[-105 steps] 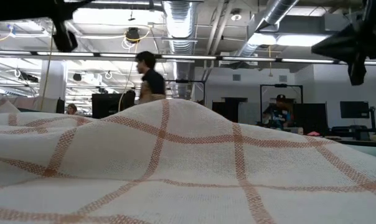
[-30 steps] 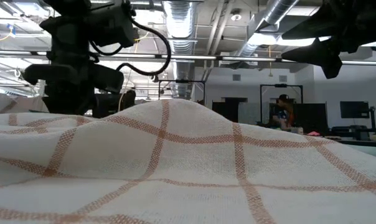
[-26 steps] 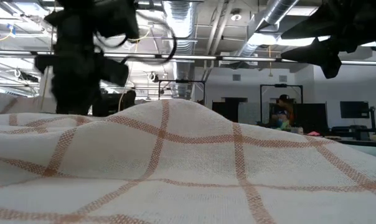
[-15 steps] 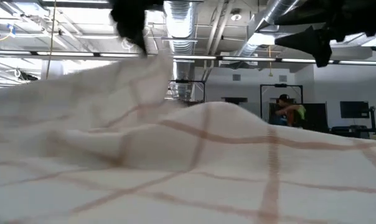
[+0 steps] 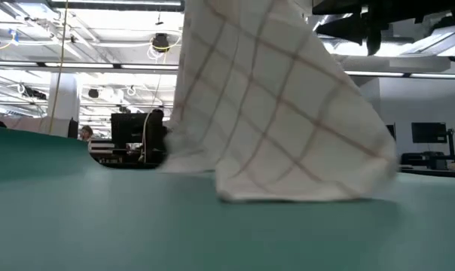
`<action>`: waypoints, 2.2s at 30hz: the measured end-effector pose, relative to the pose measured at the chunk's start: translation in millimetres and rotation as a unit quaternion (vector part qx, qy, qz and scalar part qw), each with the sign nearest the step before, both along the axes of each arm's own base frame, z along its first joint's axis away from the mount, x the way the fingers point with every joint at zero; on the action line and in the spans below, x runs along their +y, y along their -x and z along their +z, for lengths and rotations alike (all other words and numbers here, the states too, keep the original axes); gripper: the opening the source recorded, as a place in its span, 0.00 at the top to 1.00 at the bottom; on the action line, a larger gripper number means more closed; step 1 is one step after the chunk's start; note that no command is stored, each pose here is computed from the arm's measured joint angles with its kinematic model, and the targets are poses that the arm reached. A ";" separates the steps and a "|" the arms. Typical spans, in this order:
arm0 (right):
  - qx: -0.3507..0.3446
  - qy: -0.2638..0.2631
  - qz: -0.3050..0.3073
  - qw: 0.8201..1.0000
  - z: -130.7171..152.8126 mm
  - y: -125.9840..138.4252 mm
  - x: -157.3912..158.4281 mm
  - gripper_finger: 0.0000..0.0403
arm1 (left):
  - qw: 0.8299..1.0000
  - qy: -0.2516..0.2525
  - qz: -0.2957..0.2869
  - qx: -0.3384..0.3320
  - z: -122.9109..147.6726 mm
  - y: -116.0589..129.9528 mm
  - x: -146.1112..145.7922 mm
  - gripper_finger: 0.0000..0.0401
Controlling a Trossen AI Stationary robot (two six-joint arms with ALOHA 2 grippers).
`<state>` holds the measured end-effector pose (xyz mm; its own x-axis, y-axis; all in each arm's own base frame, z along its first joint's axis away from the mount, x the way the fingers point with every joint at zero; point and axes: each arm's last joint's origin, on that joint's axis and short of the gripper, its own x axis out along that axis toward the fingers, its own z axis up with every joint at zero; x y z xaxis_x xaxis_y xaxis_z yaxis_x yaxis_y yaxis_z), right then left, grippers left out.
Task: Roll towel
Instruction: Roll the white towel
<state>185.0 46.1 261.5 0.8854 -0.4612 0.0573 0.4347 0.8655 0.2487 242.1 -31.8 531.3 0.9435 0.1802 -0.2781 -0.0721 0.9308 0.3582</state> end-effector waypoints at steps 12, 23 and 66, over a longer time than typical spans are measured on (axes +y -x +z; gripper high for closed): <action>0.108 -0.209 -0.006 0.972 -55.4 -1.4 8.7 0.42 | 0.965 0.102 0.097 0.219 -38.7 35.4 -31.3 1.00; 0.234 -0.246 0.042 0.940 -106.1 -58.5 15.6 0.42 | 0.956 0.030 0.080 0.282 -65.2 0.2 -49.7 1.00; 0.384 -0.096 0.219 0.892 -115.6 -169.5 -71.1 0.47 | 0.946 0.082 0.110 0.293 -79.1 -2.9 -58.6 1.00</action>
